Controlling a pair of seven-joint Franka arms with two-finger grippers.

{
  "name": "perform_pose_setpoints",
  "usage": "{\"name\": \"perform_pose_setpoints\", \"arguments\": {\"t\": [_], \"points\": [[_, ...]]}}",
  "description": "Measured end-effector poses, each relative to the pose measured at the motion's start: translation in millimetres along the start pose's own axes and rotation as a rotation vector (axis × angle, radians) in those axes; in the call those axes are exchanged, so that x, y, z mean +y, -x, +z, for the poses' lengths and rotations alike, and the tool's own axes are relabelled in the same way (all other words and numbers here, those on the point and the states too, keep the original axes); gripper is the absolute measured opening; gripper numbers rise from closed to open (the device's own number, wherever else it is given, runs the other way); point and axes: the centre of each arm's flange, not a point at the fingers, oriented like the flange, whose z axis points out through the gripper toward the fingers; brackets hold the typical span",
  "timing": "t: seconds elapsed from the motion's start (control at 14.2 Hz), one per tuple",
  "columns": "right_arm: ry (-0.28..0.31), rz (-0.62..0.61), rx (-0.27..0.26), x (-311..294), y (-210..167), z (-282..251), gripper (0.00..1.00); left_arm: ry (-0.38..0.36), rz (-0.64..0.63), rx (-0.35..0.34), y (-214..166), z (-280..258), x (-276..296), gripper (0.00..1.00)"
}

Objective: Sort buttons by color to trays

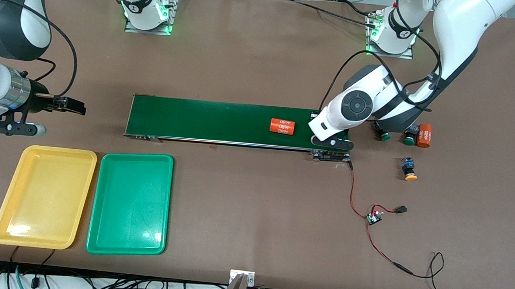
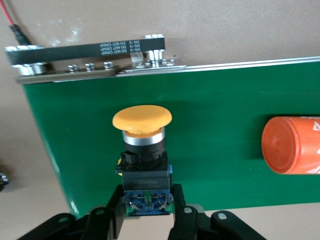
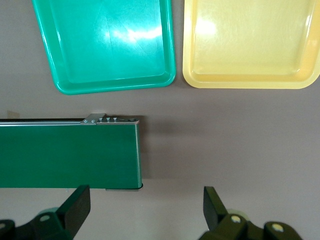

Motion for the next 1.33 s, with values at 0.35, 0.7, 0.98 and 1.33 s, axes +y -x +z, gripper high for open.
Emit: {"name": "perform_pose_setpoints", "arguments": {"t": [0.35, 0.7, 0.98, 1.33], "points": [[-0.006, 0.003, 0.028, 3.0, 29.9, 15.2, 1.0, -0.01, -0.03, 0.003, -10.1, -22.5, -11.3, 0.91], [-0.018, 0.0, 0.103, 3.7, 101.4, 61.5, 1.0, -0.099, -0.201, -0.009, -48.4, -117.2, -95.6, 1.0], [-0.014, 0.033, 0.104, -70.2, 121.8, 69.4, 1.0, -0.153, -0.248, -0.014, -92.1, -85.4, -212.3, 1.0], [-0.015, 0.034, 0.164, -220.6, 154.1, 96.4, 1.0, -0.063, -0.196, -0.019, -112.4, -35.8, -305.3, 1.0]]}}
